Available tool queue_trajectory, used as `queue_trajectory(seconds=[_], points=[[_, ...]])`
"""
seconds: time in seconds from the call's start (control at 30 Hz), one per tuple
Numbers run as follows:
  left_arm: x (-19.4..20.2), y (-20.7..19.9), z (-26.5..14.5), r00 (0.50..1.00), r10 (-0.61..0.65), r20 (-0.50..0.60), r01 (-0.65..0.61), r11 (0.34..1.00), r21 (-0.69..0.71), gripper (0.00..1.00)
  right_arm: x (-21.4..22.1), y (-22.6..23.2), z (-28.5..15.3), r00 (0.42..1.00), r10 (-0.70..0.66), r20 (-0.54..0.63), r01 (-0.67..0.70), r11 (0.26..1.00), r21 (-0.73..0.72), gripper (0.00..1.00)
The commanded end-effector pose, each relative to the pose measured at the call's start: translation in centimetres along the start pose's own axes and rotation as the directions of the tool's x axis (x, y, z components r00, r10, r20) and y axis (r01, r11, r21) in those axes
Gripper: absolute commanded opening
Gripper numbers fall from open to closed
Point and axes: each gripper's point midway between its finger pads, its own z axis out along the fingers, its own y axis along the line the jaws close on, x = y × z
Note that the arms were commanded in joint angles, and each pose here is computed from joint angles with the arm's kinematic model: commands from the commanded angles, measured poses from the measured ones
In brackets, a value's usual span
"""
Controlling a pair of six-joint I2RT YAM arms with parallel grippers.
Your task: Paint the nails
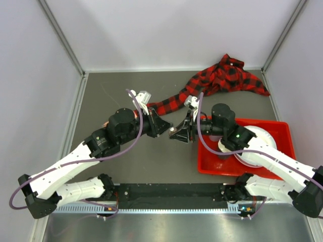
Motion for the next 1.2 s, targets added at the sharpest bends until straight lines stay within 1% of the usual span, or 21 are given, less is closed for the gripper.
queue_trajectory(seconds=[0.0, 0.03, 0.07, 0.1, 0.13, 0.17, 0.2, 0.23, 0.27, 0.33, 0.37, 0.4, 0.47, 0.5, 0.53, 0.6, 0.63, 0.73, 0.8, 0.93, 1.17], points=[[-1.4, -1.8, -0.6, 0.999, -0.007, 0.052, 0.003, 0.997, 0.077, 0.00, -3.3, 1.7, 0.1, 0.995, -0.070, 0.077, 0.074, 0.996, -0.053, 0.24], [-1.5, -1.8, -0.6, 0.999, -0.006, 0.053, 0.002, 0.997, 0.076, 0.00, -3.0, 1.7, 0.1, 0.996, -0.065, 0.067, 0.069, 0.996, -0.054, 0.23], [-1.6, -1.9, -0.7, 0.998, -0.004, 0.057, 0.000, 0.997, 0.077, 0.00, -3.0, 1.7, 0.0, 0.995, -0.073, 0.067, 0.077, 0.995, -0.057, 0.17], [-1.5, -1.8, -0.7, 0.998, -0.003, 0.055, -0.001, 0.997, 0.075, 0.00, -2.9, 1.7, 0.0, 0.995, -0.073, 0.064, 0.077, 0.995, -0.057, 0.11], [-1.6, -1.9, -0.7, 0.998, -0.001, 0.057, -0.003, 0.997, 0.075, 0.00, -2.8, 1.8, 0.0, 0.995, -0.072, 0.062, 0.076, 0.995, -0.060, 0.00], [-1.5, -1.8, -0.8, 0.999, 0.008, 0.053, -0.012, 0.997, 0.072, 0.00, -2.8, 1.8, 0.0, 0.995, -0.075, 0.064, 0.079, 0.995, -0.063, 0.00], [-1.6, -1.7, -0.8, 0.999, 0.011, 0.051, -0.014, 0.998, 0.066, 0.03, -2.8, 2.0, 0.0, 0.995, -0.076, 0.065, 0.080, 0.994, -0.068, 0.00], [-1.6, -1.6, -0.8, 0.999, 0.016, 0.050, -0.018, 0.998, 0.059, 0.16, -3.1, 2.1, -0.2, 0.995, -0.072, 0.073, 0.077, 0.995, -0.060, 0.00], [-1.8, -1.4, -1.0, 0.998, 0.021, 0.052, -0.024, 0.999, 0.041, 0.38, -3.2, 2.1, -0.2, 0.994, -0.073, 0.079, 0.078, 0.996, -0.052, 0.00], [-2.2, -1.0, -1.3, 0.997, 0.024, 0.075, -0.025, 1.000, 0.016, 0.54, -3.7, 2.0, -0.4, 0.992, -0.080, 0.101, 0.083, 0.996, -0.025, 0.00], [-2.6, -1.1, -1.6, 0.995, 0.020, 0.093, -0.022, 1.000, 0.015, 0.71, -3.7, 2.0, -0.4, 0.991, -0.082, 0.103, 0.084, 0.996, -0.016, 0.00], [-2.8, -1.2, -1.7, 0.995, 0.018, 0.101, -0.020, 1.000, 0.020, 0.72, -4.1, 1.9, -0.3, 0.990, -0.088, 0.114, 0.087, 0.996, 0.017, 0.00], [-3.0, -1.4, -1.5, 0.995, 0.007, 0.103, -0.010, 1.000, 0.024, 0.69, -4.1, 1.7, -0.2, 0.989, -0.100, 0.107, 0.095, 0.994, 0.050, 0.00], [-2.9, -1.6, -1.4, 0.995, 0.003, 0.095, -0.006, 1.000, 0.028, 0.63, -4.5, 1.5, -0.2, 0.987, -0.106, 0.118, 0.097, 0.992, 0.079, 0.00], [-2.9, -1.7, -1.3, 0.996, 0.000, 0.092, -0.003, 1.000, 0.030, 0.60, -4.8, 1.5, -0.2, 0.986, -0.111, 0.125, 0.100, 0.991, 0.091, 0.00], [-2.8, -1.6, -0.8, 0.996, -0.003, 0.086, 0.001, 1.000, 0.023, 0.57, -5.3, 1.3, -0.3, 0.984, -0.114, 0.137, 0.097, 0.988, 0.123, 0.00], [-2.8, -1.4, -0.7, 0.996, -0.002, 0.086, 0.001, 1.000, 0.015, 0.52, -5.5, 1.2, -0.4, 0.984, -0.112, 0.141, 0.093, 0.987, 0.135, 0.00], [-3.0, -1.2, -0.7, 0.995, -0.004, 0.097, 0.004, 1.000, 0.003, 0.42, -5.9, 1.0, -0.7, 0.981, -0.112, 0.156, 0.087, 0.983, 0.160, 0.00], [-3.0, -1.3, -0.8, 0.995, -0.005, 0.098, 0.005, 1.000, 0.004, 0.38, -6.1, 1.1, -0.7, 0.981, -0.110, 0.161, 0.084, 0.983, 0.165, 0.00], [-3.1, -1.6, -0.7, 0.995, -0.012, 0.103, 0.010, 1.000, 0.023, 0.36, -6.1, 1.3, -0.6, 0.981, -0.115, 0.154, 0.090, 0.982, 0.164, 0.00], [-3.6, -2.4, -0.5, 0.993, -0.017, 0.118, 0.011, 0.998, 0.054, 0.37, -6.3, 1.6, -0.6, 0.981, -0.119, 0.153, 0.095, 0.983, 0.157, 0.00]])
